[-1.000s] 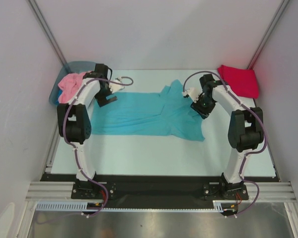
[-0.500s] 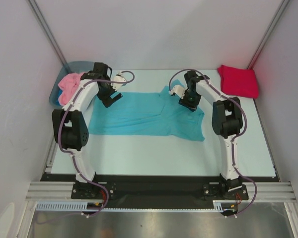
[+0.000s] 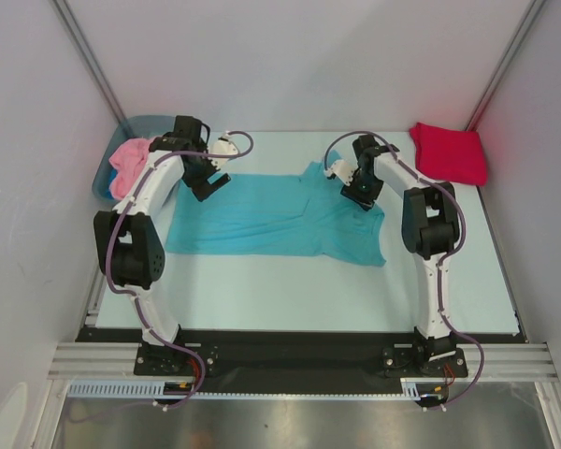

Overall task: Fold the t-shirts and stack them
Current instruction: Fold the tshirt

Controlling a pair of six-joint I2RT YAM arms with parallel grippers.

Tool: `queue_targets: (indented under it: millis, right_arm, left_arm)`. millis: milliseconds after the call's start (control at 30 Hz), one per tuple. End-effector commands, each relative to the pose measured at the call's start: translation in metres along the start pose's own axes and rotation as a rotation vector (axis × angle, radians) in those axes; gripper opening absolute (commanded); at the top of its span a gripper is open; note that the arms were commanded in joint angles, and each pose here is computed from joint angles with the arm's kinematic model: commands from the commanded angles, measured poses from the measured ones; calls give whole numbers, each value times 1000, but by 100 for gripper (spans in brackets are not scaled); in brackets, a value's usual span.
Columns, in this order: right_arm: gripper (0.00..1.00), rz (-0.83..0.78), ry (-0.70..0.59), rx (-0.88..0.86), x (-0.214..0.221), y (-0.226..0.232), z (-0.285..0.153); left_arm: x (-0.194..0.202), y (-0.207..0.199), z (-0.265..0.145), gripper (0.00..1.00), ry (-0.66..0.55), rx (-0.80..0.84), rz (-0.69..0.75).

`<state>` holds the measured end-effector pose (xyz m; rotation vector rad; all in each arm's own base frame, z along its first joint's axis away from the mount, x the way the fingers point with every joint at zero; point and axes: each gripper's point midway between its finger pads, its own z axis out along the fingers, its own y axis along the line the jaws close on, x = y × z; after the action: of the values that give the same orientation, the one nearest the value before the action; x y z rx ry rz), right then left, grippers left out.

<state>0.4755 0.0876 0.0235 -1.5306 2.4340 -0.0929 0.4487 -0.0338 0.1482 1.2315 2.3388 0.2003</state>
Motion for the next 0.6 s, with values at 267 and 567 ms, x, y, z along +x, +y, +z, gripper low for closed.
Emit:
queue_targets:
  millis: [267, 567]
  right_arm:
    - [45, 155, 86, 60, 81, -24, 1]
    - [44, 190, 107, 114, 101, -45, -1]
  left_arm:
    - [-19, 6, -17, 100, -56, -48, 39]
    - [-19, 5, -14, 100, -49, -44, 64]
